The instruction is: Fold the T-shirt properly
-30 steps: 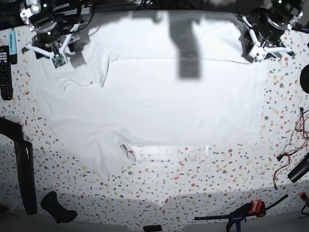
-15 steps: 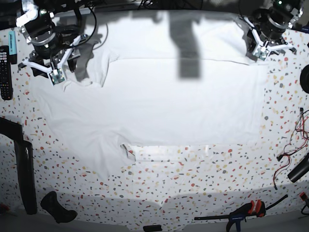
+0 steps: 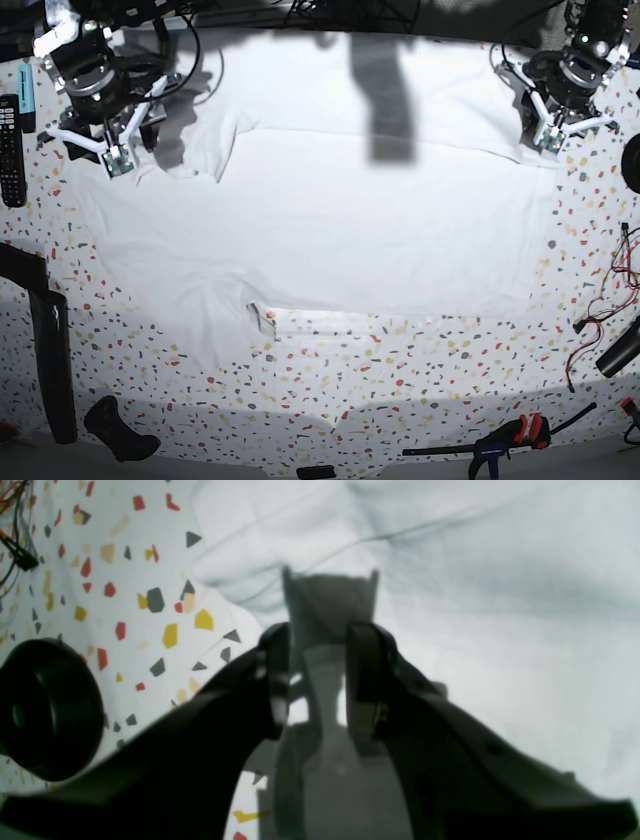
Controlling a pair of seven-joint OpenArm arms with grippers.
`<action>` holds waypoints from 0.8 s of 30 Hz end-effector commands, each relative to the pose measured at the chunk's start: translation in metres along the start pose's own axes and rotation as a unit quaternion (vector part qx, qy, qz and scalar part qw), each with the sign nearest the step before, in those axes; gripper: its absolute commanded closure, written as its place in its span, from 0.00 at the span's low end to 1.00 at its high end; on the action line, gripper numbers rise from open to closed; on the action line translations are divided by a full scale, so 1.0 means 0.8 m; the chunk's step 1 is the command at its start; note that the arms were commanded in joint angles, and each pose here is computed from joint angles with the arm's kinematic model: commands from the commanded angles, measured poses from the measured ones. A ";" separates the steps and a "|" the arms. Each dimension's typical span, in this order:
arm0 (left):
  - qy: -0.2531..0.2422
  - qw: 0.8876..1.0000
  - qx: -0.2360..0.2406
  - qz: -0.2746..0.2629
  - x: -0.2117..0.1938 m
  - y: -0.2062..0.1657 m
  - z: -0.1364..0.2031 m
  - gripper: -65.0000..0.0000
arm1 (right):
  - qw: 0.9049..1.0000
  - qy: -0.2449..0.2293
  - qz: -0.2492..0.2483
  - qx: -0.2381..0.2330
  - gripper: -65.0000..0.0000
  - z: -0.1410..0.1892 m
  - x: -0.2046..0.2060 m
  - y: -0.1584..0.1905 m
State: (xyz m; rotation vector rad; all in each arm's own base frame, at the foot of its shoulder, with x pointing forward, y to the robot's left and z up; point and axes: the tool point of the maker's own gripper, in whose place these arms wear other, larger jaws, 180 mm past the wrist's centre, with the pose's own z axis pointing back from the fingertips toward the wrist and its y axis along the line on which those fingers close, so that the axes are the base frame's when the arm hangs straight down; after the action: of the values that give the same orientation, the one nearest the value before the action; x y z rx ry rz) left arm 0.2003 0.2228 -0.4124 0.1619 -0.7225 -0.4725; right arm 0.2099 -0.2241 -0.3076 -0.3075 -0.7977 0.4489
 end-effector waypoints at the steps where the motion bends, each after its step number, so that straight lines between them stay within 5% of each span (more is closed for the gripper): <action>1: -0.003 1.000 0.006 -0.008 0.004 0.006 0.004 0.72 | 1.000 -0.022 0.005 -0.010 0.51 0.004 0.015 -0.008; 10: -0.048 0.999 -0.005 0.002 0.047 -0.001 0.017 0.72 | 0.999 -0.042 0.003 -0.021 0.51 0.000 0.034 -0.018; 18: -0.003 1.000 -0.015 0.023 0.004 -0.006 0.008 0.72 | 0.999 -0.040 0.003 -0.022 0.51 -0.001 0.033 -0.018; 24: 0.080 0.996 -0.018 0.026 -0.052 -0.009 0.008 0.72 | 0.999 -0.040 0.003 -0.022 0.51 -0.001 0.033 -0.019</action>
State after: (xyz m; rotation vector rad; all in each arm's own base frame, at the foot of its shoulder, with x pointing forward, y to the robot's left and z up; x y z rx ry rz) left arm 0.1806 0.2207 -0.4275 0.0958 -0.6403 -0.4153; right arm 0.2256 -0.2242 -0.2963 -0.3201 -0.8480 0.4421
